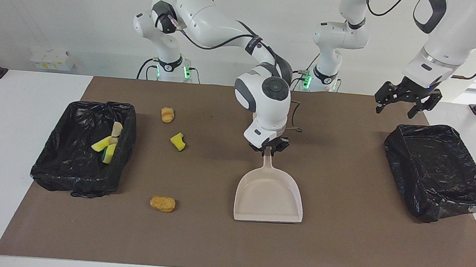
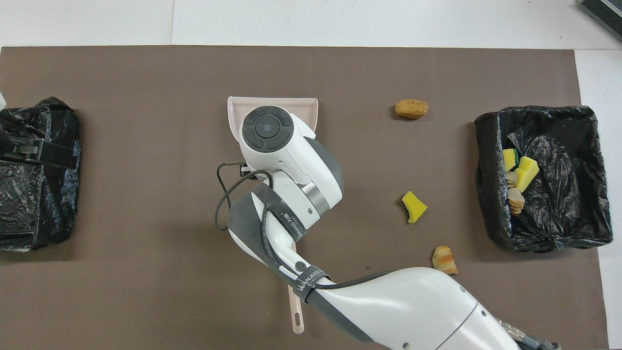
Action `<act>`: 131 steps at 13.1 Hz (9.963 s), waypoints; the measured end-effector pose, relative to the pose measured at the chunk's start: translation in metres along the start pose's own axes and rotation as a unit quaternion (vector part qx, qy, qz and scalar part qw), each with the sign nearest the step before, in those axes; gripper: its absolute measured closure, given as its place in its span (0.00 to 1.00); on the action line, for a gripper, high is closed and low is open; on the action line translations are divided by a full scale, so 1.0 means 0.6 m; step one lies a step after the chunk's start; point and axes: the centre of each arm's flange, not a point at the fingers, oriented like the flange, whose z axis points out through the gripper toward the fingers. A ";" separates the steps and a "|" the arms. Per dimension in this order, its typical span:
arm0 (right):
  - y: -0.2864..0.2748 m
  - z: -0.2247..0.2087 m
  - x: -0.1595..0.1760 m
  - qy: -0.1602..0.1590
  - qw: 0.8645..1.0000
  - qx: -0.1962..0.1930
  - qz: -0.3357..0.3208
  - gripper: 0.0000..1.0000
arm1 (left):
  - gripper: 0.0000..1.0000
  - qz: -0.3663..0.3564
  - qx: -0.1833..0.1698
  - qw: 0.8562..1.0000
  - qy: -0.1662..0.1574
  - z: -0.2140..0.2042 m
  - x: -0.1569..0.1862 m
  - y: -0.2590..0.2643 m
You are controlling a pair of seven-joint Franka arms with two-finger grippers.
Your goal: Sweep and dump trash in bin
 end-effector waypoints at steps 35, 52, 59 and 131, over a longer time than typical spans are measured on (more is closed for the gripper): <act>0.642 -0.462 -0.083 -0.042 0.989 -0.055 0.130 0.00 | 0.26 0.083 -0.012 0.996 0.030 0.424 0.058 0.518; 0.661 -0.461 -0.100 -0.014 0.995 -0.052 0.081 0.00 | 0.67 0.074 -0.014 0.997 0.024 0.425 0.051 0.511; 0.556 -0.403 -0.143 -0.044 0.997 -0.064 0.020 0.00 | 0.67 0.066 -0.008 0.998 0.016 0.343 0.071 0.443; 0.497 -0.002 -0.421 -0.089 0.975 -0.132 0.154 0.74 | 0.68 0.600 0.031 0.794 -0.089 0.438 -0.011 0.268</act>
